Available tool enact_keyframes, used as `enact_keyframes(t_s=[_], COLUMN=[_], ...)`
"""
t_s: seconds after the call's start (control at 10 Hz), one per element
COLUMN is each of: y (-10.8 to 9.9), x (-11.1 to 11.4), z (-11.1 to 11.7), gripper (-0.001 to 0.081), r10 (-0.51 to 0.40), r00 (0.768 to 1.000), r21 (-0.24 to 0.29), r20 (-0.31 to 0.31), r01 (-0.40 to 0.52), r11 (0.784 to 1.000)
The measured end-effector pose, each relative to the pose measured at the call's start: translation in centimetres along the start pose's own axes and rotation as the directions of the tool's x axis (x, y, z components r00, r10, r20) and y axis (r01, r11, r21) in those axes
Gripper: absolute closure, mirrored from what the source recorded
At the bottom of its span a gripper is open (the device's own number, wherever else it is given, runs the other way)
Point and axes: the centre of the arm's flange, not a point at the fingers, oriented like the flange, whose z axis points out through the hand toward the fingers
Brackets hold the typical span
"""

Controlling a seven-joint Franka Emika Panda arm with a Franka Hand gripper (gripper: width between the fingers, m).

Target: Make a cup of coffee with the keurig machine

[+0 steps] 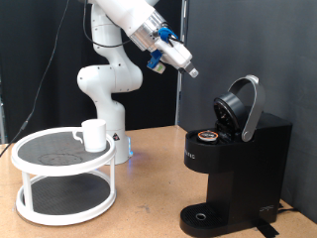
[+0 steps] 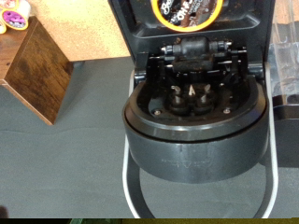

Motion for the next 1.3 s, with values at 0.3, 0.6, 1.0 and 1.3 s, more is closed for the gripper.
enact_keyframes(t_s=[0.3, 0.6, 1.0, 1.3], y=[1.7, 4.8, 8.9, 9.1], x=[-2.2, -5.3, -8.6, -9.1], z=[-0.2, 1.3, 4.7, 5.2], gripper=[0.0072, 0.0072, 0.0072, 0.0072], r10=[-0.01, -0.06, -0.046, -0.047], r00=[0.999, 0.998, 0.999, 0.998], r21=[-0.063, -0.085, -0.046, -0.041], r20=[0.053, 0.036, 0.022, 0.029], r01=[0.013, 0.062, 0.047, 0.048], r11=[0.998, 0.994, 0.998, 0.998])
